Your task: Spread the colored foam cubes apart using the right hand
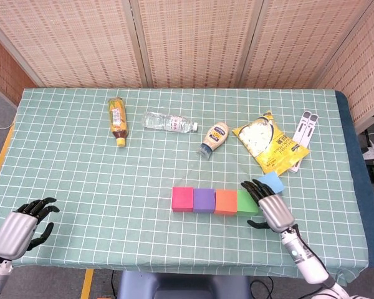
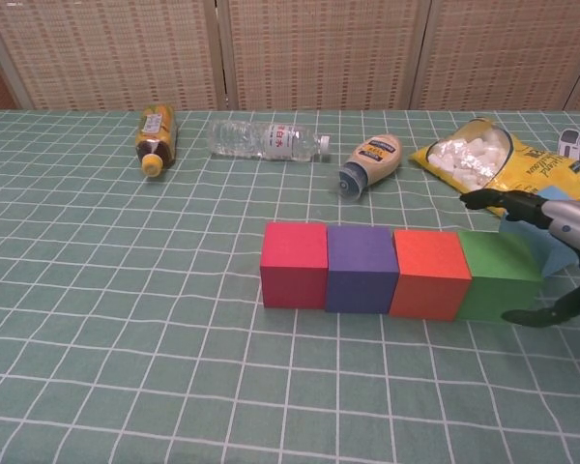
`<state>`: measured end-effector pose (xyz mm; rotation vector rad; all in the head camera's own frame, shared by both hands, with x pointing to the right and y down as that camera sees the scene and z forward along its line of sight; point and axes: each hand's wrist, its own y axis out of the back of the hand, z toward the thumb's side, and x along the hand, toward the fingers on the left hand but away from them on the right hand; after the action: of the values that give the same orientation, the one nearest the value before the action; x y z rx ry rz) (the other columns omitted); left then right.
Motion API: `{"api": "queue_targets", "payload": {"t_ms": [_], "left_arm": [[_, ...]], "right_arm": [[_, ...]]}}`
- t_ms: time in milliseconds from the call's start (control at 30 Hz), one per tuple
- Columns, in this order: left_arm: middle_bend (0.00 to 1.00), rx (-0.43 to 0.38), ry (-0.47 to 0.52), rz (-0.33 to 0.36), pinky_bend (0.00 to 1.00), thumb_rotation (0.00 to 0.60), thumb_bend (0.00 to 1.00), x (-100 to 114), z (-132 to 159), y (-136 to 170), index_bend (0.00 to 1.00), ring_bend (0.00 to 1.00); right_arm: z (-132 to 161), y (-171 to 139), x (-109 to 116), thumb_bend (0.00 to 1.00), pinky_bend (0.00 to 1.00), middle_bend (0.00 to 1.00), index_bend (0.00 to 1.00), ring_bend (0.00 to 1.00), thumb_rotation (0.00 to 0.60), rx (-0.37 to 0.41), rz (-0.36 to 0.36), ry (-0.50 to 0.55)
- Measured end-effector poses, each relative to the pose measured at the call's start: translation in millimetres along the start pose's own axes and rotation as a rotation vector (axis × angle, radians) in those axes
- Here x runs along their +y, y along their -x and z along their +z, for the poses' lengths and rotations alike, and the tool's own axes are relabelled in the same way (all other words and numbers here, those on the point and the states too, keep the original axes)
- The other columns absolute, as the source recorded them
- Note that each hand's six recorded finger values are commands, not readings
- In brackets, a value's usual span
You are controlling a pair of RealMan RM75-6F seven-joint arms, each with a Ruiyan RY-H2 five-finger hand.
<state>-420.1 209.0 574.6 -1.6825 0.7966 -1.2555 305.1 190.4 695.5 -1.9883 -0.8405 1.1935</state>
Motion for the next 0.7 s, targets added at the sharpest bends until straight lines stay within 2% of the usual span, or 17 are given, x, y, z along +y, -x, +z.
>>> {"api": "queue_targets", "payload": {"t_ms": [167,233,333,400,700], "left_arm": [[0.25,-0.004,0.003,0.003,0.45,0.600,0.48,1,0,1,0.38,0.29],[0.25,-0.004,0.004,0.003,0.45,0.600,0.47,1,0,1,0.38,0.29],[0.25,-0.003,0.004,0.001,0.45,0.600,0.48,0,0,1,0.38,0.29],[0.25,-0.003,0.004,0.001,0.45,0.600,0.47,0,0,1,0.38,0.29],[0.25,-0.005,0.002,0.000,0.45,0.600,0.48,0,1,1,0.38,0.29]], "right_arm": [[9,19,-9,0.06,0.13,0.18,0.15,0.00,0.600,0.019,-0.017,0.006],[10,22,-10,0.06,0.13,0.26,0.20,0.01,0.600,0.020,-0.035,0.007],[9,24,-7,0.06,0.13,0.43,0.29,0.13,0.600,0.022,-0.075,-0.005],[9,24,-4,0.06,0.13,0.49,0.31,0.17,0.600,0.025,-0.099,-0.015],[5,17,9,0.06,0.13,0.53,0.32,0.21,0.600,0.018,-0.168,-0.042]]}}
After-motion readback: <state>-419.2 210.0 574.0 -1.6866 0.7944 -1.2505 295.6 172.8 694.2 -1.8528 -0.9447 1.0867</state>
